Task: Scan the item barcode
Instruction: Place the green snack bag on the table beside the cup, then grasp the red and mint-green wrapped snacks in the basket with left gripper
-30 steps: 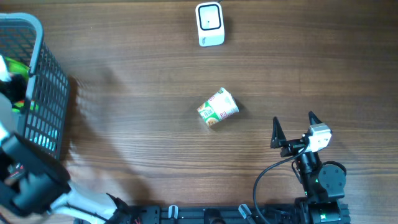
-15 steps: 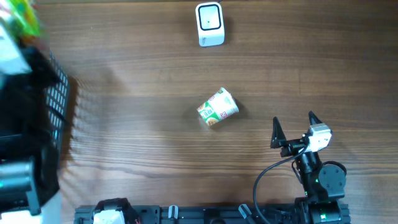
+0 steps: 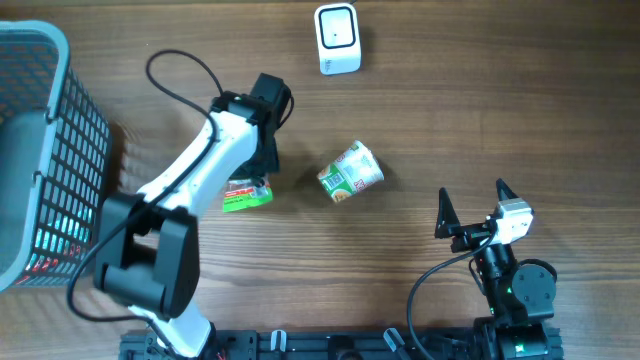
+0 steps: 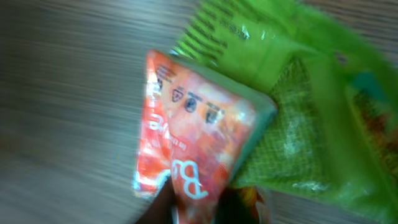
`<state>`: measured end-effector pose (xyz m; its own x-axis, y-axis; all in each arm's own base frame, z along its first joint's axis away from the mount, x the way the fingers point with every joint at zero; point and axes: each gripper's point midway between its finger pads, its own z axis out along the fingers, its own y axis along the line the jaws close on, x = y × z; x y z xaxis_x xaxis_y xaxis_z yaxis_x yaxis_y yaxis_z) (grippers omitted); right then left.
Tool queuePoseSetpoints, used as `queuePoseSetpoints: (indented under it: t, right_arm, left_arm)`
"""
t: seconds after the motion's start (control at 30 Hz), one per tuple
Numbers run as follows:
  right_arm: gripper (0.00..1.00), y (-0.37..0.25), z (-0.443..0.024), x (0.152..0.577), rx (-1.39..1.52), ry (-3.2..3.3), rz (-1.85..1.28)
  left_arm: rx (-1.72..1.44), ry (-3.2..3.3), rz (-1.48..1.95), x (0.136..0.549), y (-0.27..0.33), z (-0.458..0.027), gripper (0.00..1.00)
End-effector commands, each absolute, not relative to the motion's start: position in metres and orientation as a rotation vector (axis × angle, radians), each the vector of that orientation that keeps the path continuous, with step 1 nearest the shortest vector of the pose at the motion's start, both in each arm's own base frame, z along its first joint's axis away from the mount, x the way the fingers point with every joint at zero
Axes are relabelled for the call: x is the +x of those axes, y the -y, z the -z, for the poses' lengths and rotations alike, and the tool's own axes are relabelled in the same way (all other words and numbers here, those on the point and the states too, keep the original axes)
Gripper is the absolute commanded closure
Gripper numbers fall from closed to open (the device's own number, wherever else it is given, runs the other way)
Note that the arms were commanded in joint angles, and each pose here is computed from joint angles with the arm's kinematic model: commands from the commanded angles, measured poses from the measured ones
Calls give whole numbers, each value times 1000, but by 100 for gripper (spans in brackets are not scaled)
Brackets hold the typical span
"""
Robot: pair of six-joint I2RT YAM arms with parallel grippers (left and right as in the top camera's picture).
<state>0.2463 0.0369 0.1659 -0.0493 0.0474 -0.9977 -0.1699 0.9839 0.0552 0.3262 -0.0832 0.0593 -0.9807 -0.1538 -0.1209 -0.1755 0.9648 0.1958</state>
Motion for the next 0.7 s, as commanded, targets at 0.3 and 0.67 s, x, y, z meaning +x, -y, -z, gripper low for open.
queuePoseSetpoints:
  t: [0.3, 0.67]
  right_arm:
    - [0, -38, -167, 246, -97, -1604, -183]
    - [0, -38, -167, 246, -98, -1604, -183]
  left_arm:
    - [-330, -2511, 317, 381, 90, -258, 8]
    - [-1564, -1610, -108, 233, -256, -356, 0]
